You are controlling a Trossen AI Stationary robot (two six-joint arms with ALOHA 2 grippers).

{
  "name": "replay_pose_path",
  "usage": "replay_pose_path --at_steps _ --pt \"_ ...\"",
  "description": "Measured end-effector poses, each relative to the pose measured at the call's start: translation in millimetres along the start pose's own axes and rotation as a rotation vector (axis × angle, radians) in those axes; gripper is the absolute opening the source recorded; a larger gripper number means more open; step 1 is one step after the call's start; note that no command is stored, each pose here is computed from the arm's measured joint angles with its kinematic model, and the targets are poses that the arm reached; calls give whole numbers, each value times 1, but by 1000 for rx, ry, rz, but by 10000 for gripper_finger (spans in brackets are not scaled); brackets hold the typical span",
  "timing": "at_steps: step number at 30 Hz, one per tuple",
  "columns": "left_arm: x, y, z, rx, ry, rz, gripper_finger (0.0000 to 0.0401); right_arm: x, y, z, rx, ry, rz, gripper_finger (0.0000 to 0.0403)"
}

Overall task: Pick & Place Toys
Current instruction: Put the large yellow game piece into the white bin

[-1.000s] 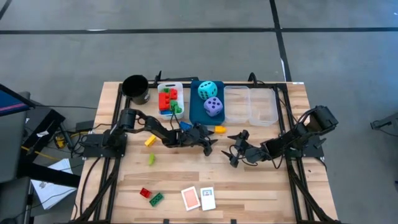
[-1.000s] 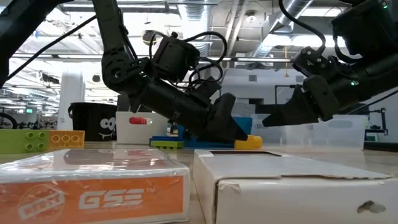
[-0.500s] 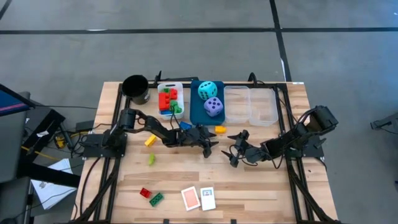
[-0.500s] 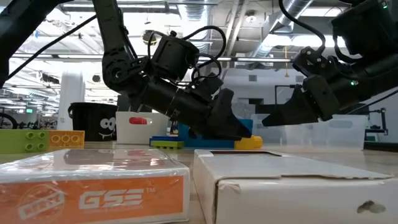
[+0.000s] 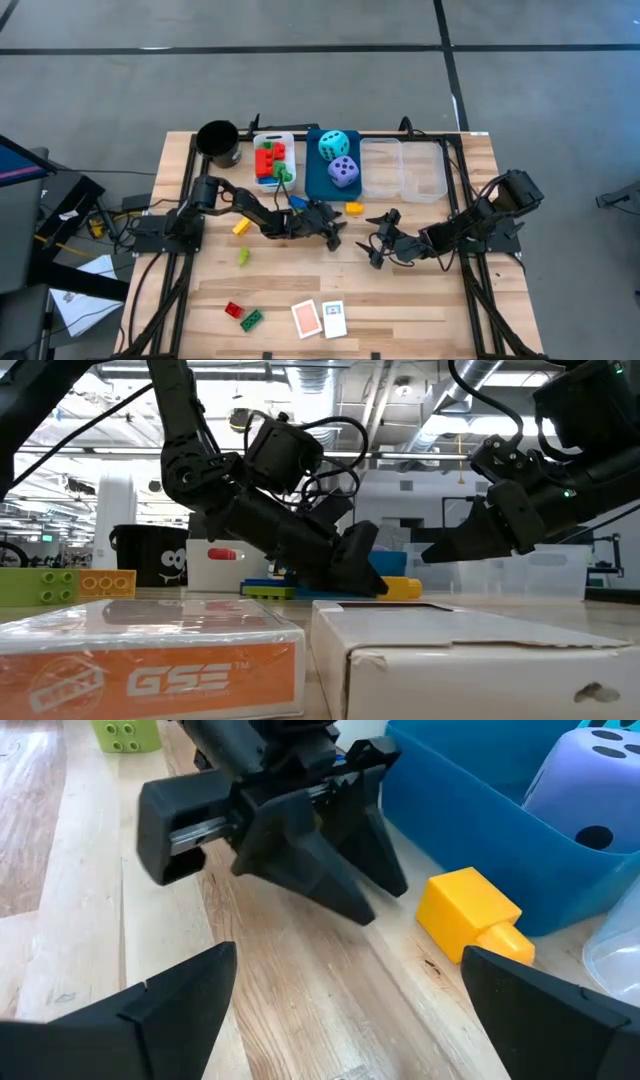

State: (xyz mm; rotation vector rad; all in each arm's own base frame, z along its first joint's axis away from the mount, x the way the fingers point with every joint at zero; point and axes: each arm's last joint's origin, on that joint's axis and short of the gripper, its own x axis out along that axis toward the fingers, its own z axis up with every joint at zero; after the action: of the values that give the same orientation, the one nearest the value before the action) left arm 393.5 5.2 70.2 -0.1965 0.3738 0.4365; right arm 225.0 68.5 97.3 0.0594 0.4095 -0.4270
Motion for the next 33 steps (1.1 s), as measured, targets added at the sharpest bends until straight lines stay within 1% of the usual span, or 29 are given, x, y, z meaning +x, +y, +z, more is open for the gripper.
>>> replay_pose_path --at_steps 6,13,21,27,33 --pt "0 0 1 -17 -17 19 156 0 0 0 13 0 0 380" --pt "0 -1 7 -56 -79 28 155 0 0 0 15 0 0 380" --pt "0 -1 8 -58 -84 30 156 0 0 0 15 0 0 380" --pt "4 -5 18 -73 -119 23 155 0 0 0 15 0 0 380" --pt "9 -8 25 -31 -97 34 154 0 0 0 15 0 0 380"
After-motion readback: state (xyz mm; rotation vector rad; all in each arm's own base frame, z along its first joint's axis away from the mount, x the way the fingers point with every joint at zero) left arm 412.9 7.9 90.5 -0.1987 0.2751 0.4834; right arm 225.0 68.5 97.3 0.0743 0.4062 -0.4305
